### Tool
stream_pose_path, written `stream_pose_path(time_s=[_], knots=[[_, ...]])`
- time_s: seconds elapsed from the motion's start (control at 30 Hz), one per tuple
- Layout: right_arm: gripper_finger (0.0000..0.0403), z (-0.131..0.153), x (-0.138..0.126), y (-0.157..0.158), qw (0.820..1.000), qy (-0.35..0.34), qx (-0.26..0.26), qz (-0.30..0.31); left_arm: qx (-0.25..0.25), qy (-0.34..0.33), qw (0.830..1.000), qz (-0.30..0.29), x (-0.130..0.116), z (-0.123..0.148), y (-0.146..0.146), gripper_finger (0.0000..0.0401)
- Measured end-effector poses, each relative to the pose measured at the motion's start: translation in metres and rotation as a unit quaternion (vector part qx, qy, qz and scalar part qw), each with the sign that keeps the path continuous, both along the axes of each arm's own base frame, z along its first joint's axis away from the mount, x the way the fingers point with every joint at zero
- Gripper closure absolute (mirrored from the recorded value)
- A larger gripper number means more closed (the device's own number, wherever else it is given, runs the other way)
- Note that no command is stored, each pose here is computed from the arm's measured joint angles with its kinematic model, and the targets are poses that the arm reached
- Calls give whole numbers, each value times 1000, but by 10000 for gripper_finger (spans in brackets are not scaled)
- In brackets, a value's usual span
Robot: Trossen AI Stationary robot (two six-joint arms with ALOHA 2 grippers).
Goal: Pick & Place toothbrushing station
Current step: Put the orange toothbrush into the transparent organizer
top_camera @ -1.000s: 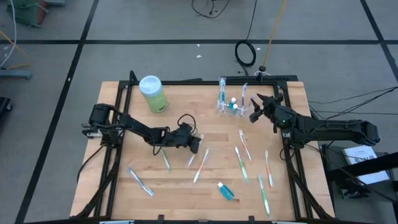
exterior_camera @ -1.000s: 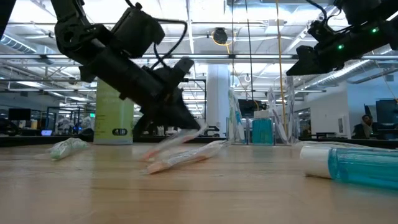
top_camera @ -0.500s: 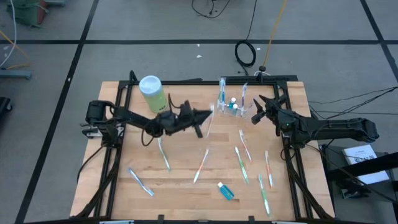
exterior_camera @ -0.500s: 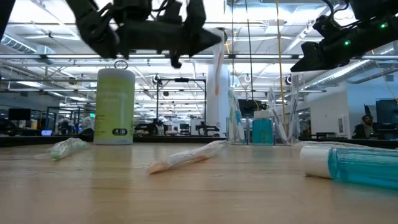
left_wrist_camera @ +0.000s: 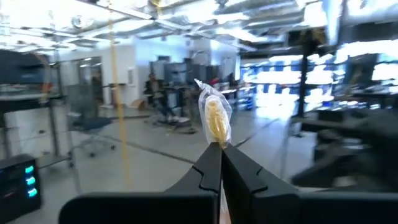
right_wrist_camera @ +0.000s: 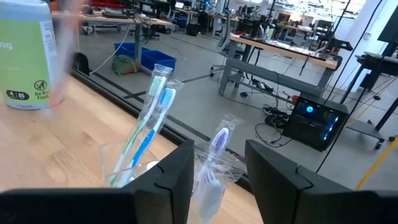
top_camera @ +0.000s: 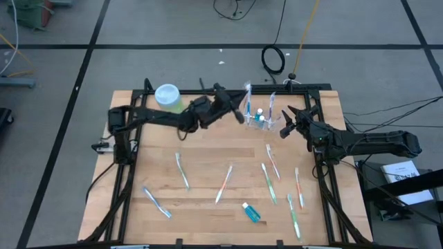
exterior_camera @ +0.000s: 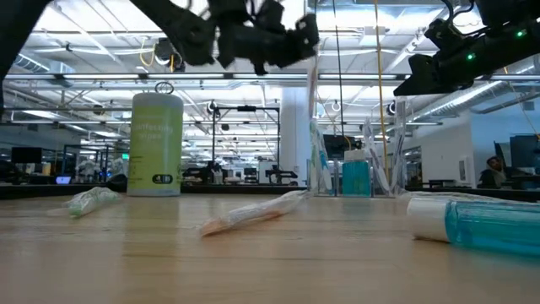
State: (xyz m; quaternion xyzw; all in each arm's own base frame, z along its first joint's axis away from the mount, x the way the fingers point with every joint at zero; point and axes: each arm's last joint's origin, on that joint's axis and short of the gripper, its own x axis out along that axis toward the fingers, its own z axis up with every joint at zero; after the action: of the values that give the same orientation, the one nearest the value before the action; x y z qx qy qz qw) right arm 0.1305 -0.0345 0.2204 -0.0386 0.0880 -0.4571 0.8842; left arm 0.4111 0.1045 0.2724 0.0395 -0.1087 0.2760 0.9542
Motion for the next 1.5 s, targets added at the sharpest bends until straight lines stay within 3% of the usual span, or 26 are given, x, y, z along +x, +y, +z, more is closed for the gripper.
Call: stream_pose_path(time_s=[0.3,0.47,0.6,0.9,1.1,1.3,1.5], knots=[[272,0,0,0,1000,2,-1,-1,-2,26,999,36,39,-52,43,398],[273,0,0,0,1000,3,-1,-1,-10,36,999,38,45,-64,48,392],[273,0,0,0,1000,-4,4,-1,-22,89,995,36,47,-80,47,397],[273,-6,11,5,989,-24,69,127,-63,175,978,93,46,-99,44,389],[273,-12,17,8,978,-22,111,174,-40,218,971,87,48,-103,35,390],[273,-16,20,7,981,7,97,169,-25,242,963,115,49,-101,22,350],[271,-10,15,1,997,49,3,57,-10,271,956,113,46,-85,9,281]])
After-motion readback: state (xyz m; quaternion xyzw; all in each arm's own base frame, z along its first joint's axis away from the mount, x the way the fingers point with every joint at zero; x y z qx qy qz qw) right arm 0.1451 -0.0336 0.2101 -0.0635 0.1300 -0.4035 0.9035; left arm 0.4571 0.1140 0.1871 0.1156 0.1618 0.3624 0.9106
